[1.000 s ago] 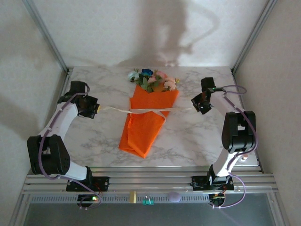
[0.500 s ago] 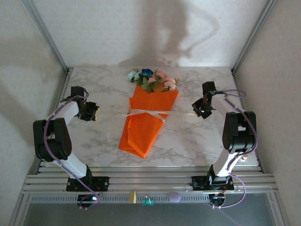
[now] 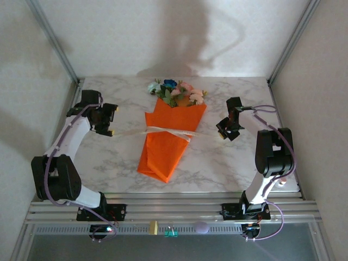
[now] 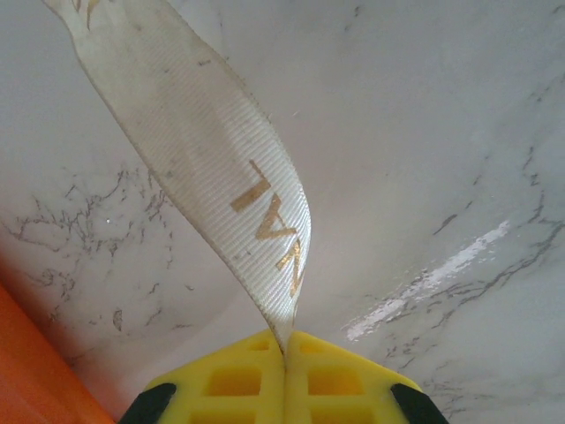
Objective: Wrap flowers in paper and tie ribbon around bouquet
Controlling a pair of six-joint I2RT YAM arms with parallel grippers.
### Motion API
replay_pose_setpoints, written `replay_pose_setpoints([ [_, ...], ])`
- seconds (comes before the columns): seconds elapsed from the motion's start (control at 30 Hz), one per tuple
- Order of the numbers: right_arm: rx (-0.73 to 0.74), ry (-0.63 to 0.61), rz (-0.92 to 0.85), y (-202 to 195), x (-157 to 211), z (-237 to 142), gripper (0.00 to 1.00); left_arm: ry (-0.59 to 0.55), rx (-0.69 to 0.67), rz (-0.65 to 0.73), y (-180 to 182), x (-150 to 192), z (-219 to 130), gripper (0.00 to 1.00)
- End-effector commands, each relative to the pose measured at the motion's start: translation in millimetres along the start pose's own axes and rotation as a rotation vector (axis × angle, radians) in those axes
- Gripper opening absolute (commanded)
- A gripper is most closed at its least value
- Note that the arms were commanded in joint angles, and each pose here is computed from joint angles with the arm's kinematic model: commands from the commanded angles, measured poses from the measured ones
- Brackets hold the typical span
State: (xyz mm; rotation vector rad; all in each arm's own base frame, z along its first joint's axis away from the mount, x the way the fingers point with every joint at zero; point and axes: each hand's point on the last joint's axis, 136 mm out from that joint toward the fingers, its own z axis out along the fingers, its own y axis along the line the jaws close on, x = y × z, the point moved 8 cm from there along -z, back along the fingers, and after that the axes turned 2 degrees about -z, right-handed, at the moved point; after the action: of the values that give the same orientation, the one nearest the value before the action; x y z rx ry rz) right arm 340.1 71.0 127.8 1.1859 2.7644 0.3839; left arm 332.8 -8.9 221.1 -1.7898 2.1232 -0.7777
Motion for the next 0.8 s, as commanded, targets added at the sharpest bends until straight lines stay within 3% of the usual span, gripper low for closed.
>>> replay_pose_setpoints([
  [0.0, 0.038, 0.008, 0.021, -5, 2, 2, 0.05, 0.063, -0.019, -0.060, -2, 21, 7, 0.84],
  [0.3, -0.004, 0.004, 0.011, 4, 11, -3, 0.26, 0.150, -0.101, -0.077, 11, 62, 80, 0.82],
  [0.5, -0.077, 0.018, 0.000, 17, 26, -11, 0.32, 0.160, -0.141, -0.055, 11, 80, 102, 0.81],
  [0.77, -0.261, 0.122, 0.058, 63, 73, 2, 0.42, 0.157, -0.182, -0.071, 31, 84, 121, 0.63],
])
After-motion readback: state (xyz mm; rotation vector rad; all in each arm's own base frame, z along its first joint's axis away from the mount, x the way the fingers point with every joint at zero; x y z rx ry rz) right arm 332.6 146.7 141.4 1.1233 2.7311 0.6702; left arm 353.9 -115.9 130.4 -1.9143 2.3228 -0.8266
